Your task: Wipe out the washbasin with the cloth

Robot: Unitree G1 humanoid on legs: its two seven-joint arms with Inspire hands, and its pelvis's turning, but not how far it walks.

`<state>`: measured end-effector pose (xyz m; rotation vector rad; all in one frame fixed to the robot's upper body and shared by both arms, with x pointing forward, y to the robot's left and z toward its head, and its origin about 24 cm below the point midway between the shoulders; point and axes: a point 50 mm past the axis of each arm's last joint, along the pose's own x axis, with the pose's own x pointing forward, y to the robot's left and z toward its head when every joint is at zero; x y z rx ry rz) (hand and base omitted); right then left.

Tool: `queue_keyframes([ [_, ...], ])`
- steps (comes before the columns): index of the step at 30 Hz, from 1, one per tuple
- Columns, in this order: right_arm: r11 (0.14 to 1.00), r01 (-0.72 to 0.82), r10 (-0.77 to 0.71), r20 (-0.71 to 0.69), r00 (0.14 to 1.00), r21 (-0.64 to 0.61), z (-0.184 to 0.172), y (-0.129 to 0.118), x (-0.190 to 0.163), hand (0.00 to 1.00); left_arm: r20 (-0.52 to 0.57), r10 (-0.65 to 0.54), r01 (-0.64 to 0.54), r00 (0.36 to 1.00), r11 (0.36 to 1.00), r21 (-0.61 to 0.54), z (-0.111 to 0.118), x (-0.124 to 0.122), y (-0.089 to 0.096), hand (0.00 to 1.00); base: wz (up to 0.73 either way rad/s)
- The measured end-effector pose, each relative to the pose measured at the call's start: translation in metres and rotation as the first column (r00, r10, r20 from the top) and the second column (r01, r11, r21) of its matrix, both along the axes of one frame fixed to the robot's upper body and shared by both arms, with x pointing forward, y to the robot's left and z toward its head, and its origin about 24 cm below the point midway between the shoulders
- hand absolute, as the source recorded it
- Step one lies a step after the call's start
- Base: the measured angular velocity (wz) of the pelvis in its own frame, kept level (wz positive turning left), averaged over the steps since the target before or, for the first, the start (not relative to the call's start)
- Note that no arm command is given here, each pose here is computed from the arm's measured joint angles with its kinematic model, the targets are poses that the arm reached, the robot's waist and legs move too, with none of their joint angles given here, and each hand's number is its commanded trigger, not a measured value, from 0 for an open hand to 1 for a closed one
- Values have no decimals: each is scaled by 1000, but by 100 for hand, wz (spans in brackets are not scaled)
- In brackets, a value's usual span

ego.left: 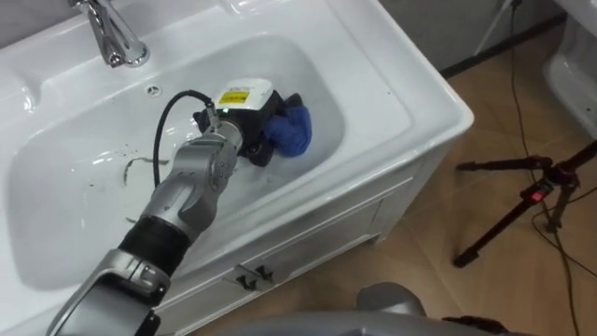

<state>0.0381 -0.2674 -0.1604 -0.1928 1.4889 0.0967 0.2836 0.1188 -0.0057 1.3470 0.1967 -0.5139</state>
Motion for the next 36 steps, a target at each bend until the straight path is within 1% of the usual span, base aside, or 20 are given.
queue_keyframes([
  [13, 1000, 10, -10, -55, 998, -2, -1, 0, -12, 0, -7, 7, -7, 1000, 1000, 16, -1, -1, 1, 100, -3],
  [18, 999, 36, -36, -26, 999, -4, 0, -1, -12, 0, -14, 14, -14, 1000, 1000, 23, -3, -3, 4, 100, -11],
  [21, 999, 51, -51, -17, 999, -2, 1, -3, -10, 0, -47, 54, -54, 997, 998, 19, -12, -10, 14, 100, -15],
  [26, 999, 27, -28, -20, 999, -26, 1, -4, -7, 0, -96, 114, -111, 989, 993, 34, -30, -25, 29, 100, -6],
  [28, 999, 37, -38, -18, 999, -29, 1, -5, -6, 0, -114, 139, -132, 984, 989, 72, -39, -36, 40, 100, 0],
  [31, 998, 53, -53, -5, 999, -40, 2, -7, -3, 0, -113, 157, -143, 981, 982, 126, -45, -43, 50, 100, -5],
  [35, 997, 52, -51, 7, 999, -60, 3, -10, 0, 0, -124, 179, -158, 976, 974, 161, -49, -50, 59, 100, 2],
  [36, 996, 69, -68, 22, 997, -64, 5, -13, 2, 0, -128, 192, -169, 973, 971, 169, -51, -53, 64, 100, -7],
])
